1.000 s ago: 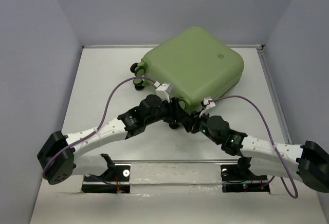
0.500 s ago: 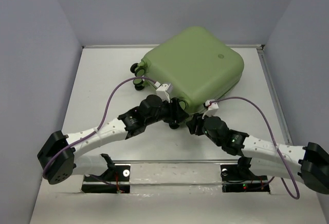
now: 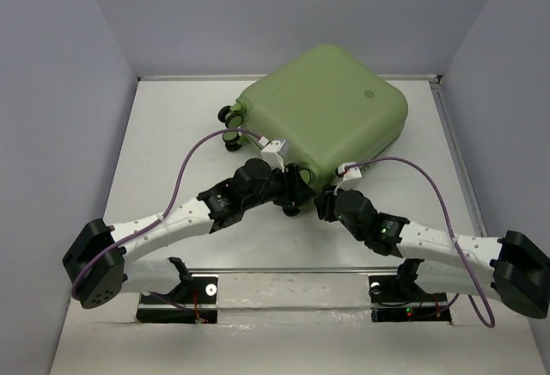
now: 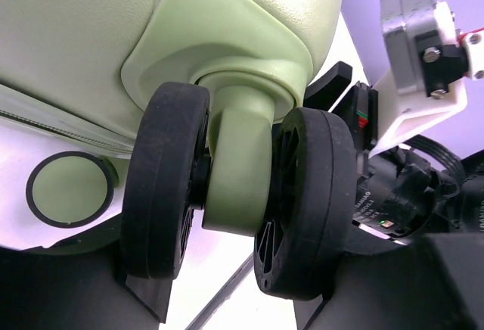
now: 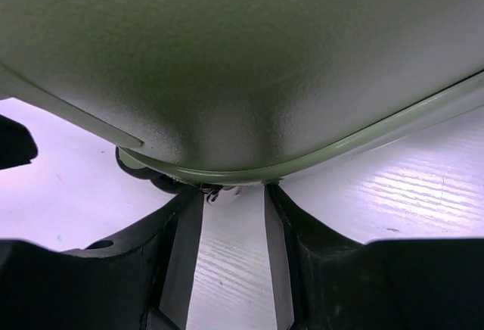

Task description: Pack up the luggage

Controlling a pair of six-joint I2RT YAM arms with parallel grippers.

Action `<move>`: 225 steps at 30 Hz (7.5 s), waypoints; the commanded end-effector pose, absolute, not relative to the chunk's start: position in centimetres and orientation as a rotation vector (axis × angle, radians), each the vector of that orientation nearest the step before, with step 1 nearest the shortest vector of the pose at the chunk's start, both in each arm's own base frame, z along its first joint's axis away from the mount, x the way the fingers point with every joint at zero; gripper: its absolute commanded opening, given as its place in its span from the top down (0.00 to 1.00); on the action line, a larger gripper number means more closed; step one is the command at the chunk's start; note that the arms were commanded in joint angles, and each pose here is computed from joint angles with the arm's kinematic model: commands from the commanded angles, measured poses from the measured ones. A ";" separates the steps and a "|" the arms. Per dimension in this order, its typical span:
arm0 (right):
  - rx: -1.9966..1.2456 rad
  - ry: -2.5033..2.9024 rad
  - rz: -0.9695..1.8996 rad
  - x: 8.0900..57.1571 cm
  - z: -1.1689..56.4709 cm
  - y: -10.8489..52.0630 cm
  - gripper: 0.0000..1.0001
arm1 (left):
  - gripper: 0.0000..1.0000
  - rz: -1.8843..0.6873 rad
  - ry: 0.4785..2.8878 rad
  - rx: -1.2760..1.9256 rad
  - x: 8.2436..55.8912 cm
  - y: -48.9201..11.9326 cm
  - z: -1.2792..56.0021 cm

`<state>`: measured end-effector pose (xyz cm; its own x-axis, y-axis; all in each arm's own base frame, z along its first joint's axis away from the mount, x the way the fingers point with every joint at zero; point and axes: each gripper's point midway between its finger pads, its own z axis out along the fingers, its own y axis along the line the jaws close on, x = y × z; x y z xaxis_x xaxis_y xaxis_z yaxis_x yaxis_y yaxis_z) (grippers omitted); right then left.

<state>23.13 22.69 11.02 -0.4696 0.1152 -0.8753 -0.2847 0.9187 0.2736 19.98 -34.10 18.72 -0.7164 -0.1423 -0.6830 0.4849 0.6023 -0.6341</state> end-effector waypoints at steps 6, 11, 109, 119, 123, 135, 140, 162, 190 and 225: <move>-0.031 1.821 0.558 25.8 16.1 24.7 0.78 | 0.94 -1.324 1.813 0.310 19.9 -36.6 28.1; 0.004 1.786 0.593 25.7 16.5 24.5 0.84 | 0.94 -1.321 1.813 0.310 19.9 -36.7 28.1; 0.140 1.994 0.527 17.5 13.5 17.1 0.21 | 0.02 -0.475 1.902 0.072 36.2 -15.1 27.8; 0.193 1.952 0.576 17.6 13.4 16.0 0.16 | 0.01 -0.407 1.872 0.309 41.8 -16.6 29.0; 0.205 1.951 0.542 18.0 13.3 15.6 0.17 | 0.06 -0.478 1.935 0.399 42.8 -18.5 26.6; 0.301 1.858 0.360 21.6 17.2 11.8 0.48 | 0.42 -0.484 2.030 0.480 43.3 -19.2 23.4; 0.309 1.899 0.254 25.4 17.0 9.9 0.78 | 0.56 -0.536 2.038 0.491 44.1 -20.3 22.7; -0.101 1.857 0.909 40.0 23.7 19.3 0.90 | 0.94 -0.673 2.202 0.408 32.8 -22.9 18.4; -0.047 1.781 0.760 28.7 15.4 14.3 0.84 | 0.94 -1.296 1.837 0.199 23.0 -24.1 28.0; -0.110 1.390 0.788 29.5 19.4 14.6 0.93 | 0.94 -1.284 1.818 0.123 23.4 -22.4 27.0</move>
<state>29.09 14.10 11.34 -0.2813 0.3058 -0.9096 -0.4417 0.8002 0.4056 25.50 -20.25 20.50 -0.6811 -0.3717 -0.6308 0.2940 0.6502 -0.7006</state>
